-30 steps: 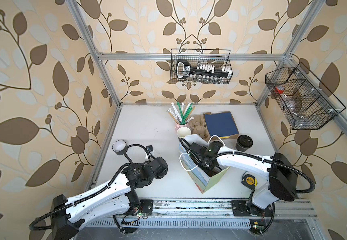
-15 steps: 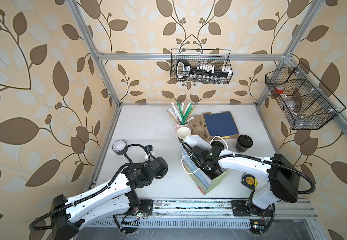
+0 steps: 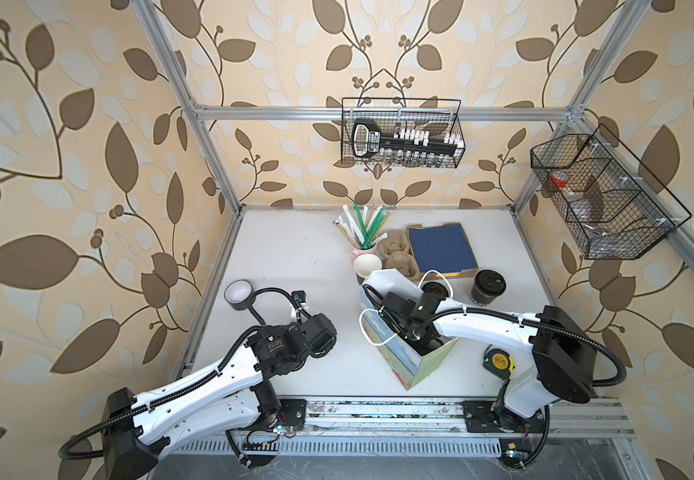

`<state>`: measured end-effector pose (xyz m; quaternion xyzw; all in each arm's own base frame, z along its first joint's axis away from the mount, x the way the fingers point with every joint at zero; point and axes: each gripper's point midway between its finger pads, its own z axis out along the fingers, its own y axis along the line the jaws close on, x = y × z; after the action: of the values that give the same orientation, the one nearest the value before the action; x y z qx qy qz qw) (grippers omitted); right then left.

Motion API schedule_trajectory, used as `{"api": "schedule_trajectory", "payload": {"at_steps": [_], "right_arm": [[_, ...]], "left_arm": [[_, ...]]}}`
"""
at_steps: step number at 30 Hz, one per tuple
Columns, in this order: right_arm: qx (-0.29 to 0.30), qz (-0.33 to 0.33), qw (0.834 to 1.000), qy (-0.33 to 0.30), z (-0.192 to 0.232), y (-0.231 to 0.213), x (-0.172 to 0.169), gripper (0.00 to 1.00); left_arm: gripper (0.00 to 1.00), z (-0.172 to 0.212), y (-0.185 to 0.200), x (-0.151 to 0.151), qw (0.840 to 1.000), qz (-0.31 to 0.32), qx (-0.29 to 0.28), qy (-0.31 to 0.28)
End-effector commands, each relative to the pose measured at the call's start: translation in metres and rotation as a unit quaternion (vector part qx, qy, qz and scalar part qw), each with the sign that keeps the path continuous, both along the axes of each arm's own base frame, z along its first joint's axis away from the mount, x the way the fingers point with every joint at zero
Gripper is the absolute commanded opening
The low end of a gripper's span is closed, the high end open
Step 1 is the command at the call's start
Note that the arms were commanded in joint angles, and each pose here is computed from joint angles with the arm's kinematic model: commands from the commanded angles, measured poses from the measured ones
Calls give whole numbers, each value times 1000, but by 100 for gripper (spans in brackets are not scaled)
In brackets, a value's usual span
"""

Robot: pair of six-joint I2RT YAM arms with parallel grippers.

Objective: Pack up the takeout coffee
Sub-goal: 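Open right gripper and lift it out of the bag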

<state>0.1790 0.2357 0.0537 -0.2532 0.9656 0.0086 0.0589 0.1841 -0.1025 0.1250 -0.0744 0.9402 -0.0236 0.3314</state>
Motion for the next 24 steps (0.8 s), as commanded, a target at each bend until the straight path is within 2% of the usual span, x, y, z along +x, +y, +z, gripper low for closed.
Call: {"api": "schedule_trajectory", "payload": {"at_steps": [1, 13, 24], "right_arm": [[-6, 3, 1000, 2, 6, -2, -3, 45], [10, 7, 999, -37, 44, 8, 5, 67], [30, 2, 998, -60, 70, 14, 17, 69]], "left_arm": [[99, 8, 5, 6, 1000, 14, 6, -18], [99, 9, 5, 7, 1000, 14, 7, -17], [99, 9, 4, 7, 1000, 13, 6, -17]]}}
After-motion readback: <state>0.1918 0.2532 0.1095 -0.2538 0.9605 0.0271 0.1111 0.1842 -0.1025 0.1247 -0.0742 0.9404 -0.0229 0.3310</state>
